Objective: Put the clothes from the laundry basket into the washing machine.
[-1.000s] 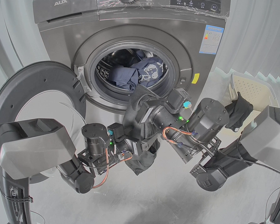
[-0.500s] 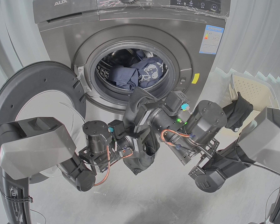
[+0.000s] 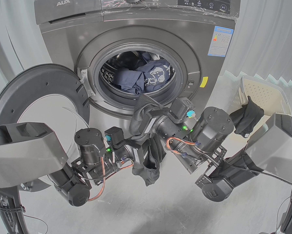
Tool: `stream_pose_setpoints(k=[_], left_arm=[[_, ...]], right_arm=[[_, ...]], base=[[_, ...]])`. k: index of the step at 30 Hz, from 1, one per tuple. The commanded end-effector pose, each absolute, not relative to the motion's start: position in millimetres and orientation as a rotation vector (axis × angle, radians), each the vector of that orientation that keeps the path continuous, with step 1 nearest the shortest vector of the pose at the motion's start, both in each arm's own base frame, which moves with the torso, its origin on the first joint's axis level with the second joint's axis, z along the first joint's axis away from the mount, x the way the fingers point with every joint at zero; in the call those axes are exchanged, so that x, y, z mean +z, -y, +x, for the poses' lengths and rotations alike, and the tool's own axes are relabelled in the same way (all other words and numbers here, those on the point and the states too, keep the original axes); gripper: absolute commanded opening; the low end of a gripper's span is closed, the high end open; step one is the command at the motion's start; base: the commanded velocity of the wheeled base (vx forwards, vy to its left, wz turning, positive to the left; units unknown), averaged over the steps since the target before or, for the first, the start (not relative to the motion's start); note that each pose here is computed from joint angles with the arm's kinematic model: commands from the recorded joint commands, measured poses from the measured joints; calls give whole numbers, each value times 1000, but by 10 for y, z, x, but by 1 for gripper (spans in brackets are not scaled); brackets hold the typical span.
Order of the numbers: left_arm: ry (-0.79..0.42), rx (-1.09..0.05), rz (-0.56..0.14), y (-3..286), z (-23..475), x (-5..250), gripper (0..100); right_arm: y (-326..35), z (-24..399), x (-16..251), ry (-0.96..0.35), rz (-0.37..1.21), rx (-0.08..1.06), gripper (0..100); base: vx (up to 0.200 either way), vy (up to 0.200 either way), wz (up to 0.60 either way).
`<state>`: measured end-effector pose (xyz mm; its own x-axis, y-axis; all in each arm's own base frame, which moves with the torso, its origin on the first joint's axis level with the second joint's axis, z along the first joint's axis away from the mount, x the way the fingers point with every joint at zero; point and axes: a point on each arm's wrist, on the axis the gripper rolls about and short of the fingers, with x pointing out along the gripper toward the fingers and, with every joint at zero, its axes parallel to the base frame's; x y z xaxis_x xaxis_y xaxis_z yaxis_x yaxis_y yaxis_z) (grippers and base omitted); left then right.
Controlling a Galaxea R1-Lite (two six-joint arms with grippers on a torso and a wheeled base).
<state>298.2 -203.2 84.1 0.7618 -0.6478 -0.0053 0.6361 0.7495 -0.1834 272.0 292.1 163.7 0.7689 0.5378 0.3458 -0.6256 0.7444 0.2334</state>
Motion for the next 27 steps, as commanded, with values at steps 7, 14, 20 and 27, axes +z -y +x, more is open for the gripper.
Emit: stream_pose_setpoints(k=[7,14,20,27], left_arm=[[-56,-795,-178,1819,2599,979,0],[5,-805,-203,1687,2625,1183,0],[102,-726,-262,1470,2811,1435,0],[162,-660,-292,1321,2977,1564,0]], right_arm=[[-2937,2775,1530,243,347,638,100],[-2860,2777,1324,165,306,623,100],[-2633,2778,1090,63,248,581,100],[-2479,2626,823,-57,182,575,100]], base=[[0,0,0],[0,0,0],[0,0,0],[0,0,0]])
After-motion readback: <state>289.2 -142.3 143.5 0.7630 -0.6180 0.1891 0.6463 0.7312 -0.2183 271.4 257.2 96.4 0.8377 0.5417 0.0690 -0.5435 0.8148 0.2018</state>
